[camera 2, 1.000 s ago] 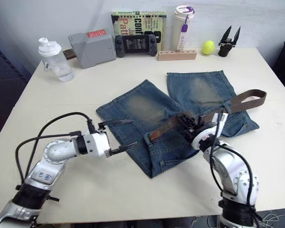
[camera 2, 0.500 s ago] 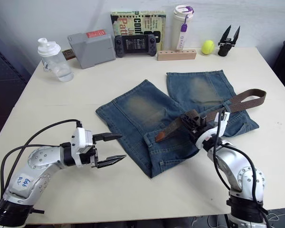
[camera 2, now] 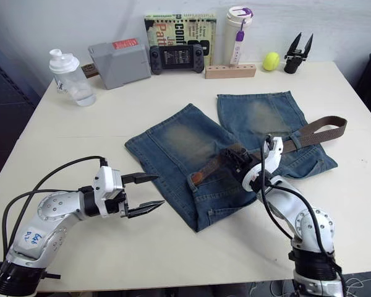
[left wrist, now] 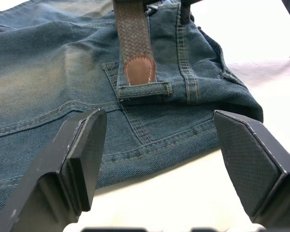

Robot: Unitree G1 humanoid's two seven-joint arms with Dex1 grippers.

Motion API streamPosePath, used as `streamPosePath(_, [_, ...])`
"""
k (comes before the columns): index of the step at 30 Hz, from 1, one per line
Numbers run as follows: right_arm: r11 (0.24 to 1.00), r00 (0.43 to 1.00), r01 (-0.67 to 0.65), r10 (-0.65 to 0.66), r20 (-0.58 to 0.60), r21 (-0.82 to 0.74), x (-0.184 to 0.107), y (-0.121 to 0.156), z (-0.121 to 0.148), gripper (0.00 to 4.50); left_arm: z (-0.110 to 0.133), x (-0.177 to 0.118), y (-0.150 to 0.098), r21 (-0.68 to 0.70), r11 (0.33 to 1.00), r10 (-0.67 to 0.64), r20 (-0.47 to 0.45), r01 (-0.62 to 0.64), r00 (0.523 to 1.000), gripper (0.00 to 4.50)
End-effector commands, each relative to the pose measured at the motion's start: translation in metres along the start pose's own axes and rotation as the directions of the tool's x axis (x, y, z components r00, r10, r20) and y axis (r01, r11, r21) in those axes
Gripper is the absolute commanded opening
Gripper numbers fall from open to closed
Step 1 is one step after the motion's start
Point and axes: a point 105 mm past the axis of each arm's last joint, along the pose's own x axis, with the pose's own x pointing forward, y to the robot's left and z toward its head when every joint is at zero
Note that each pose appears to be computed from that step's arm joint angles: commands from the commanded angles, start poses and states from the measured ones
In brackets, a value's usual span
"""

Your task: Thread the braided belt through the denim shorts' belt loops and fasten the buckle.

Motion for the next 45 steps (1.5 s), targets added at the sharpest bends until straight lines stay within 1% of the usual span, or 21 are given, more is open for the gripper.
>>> streamPosePath(1, [0.991,0.999,-0.044,0.04,-0.033,-0.127,-0.001,0.016,-0.006,0.0,0.012,0.0,-0.002,0.055,0.998,0.004,0.025,-0.005,1.0,3.85])
streamPosePath(10, [0.974,0.996,-0.02,-0.002,-0.095,-0.224,0.004,0.007,-0.032,0.0,0.014,0.001,0.002,0.072,0.997,0.021,0.029,-0.023,0.999,3.85])
streamPosePath(12, [0.974,0.993,-0.023,-0.004,-0.12,-0.226,0.006,0.006,-0.044,0.0,0.014,0.003,0.004,0.086,0.996,0.03,0.028,-0.032,0.999,3.85])
streamPosePath(14, [0.98,0.988,-0.008,-0.024,-0.156,-0.2,0.008,-0.002,-0.059,0.0,0.012,0.005,0.005,0.12,0.992,0.028,0.02,-0.031,0.999,3.85])
streamPosePath(17, [0.986,0.979,0.021,-0.054,-0.197,-0.167,0.009,-0.013,-0.074,0.0,0.001,0.011,0.003,0.232,0.973,-0.007,-0.037,0.015,0.999,3.85])
streamPosePath(19, [0.99,0.975,0.03,-0.058,-0.215,-0.135,0.01,-0.016,-0.079,0.0,-0.004,0.014,0.002,0.301,0.953,-0.03,-0.061,0.047,0.998,3.85])
streamPosePath(23, [0.996,0.97,0.037,-0.056,-0.235,-0.082,0.011,-0.018,-0.085,0.0,-0.015,0.019,-0.002,0.463,0.877,-0.078,-0.121,0.126,0.99,3.85])
streamPosePath(25, [0.998,0.97,0.036,-0.049,-0.24,-0.06,0.013,-0.018,-0.087,0.0,-0.026,0.019,-0.001,0.556,0.817,-0.077,-0.156,0.152,0.985,3.85])
streamPosePath(27, [0.998,0.969,0.034,-0.045,-0.242,-0.05,0.014,-0.017,-0.088,0.0,-0.03,0.02,0.001,0.63,0.763,-0.064,-0.148,0.144,0.987,3.85])
streamPosePath(28, [0.998,0.969,0.033,-0.043,-0.243,-0.044,0.014,-0.016,-0.089,0.0,-0.024,0.023,0.005,0.668,0.738,-0.039,-0.103,0.098,0.994,3.85])
streamPosePath(30, [0.999,0.969,0.031,-0.039,-0.245,-0.037,0.015,-0.015,-0.09,0.0,-0.017,0.027,0.01,0.702,0.711,-0.013,-0.037,0.036,0.999,3.85])
streamPosePath(33, [0.999,0.969,0.024,-0.029,-0.245,-0.023,0.016,-0.011,-0.093,0.0,-0.014,0.031,0.012,0.735,0.678,-0.005,0.009,-0.003,1.0,3.85])
streamPosePath(35, [1.0,0.969,0.021,-0.025,-0.246,-0.02,0.016,-0.01,-0.094,0.0,-0.011,0.033,0.013,0.732,0.681,0.002,0.044,-0.033,0.999,3.85])
streamPosePath(39, [1.0,0.97,0.018,-0.022,-0.244,-0.016,0.016,-0.008,-0.095,0.0,-0.011,0.035,0.012,0.733,0.678,0.007,0.068,-0.055,0.998,3.85])
streamPosePath(42, [1.0,0.97,0.015,-0.019,-0.243,-0.018,0.016,-0.007,-0.095,0.0,-0.007,0.034,0.016,0.704,0.705,0.024,0.091,-0.082,0.996,3.85])
streamPosePath(43, [1.0,0.97,0.014,-0.018,-0.243,-0.018,0.017,-0.006,-0.094,0.0,-0.005,0.034,0.017,0.701,0.708,0.029,0.095,-0.088,0.995,3.85])
streamPosePath(45, [1.0,0.97,0.012,-0.016,-0.242,-0.019,0.017,-0.006,-0.095,0.0,-0.006,0.033,0.019,0.718,0.692,0.029,0.083,-0.079,0.996,3.85])
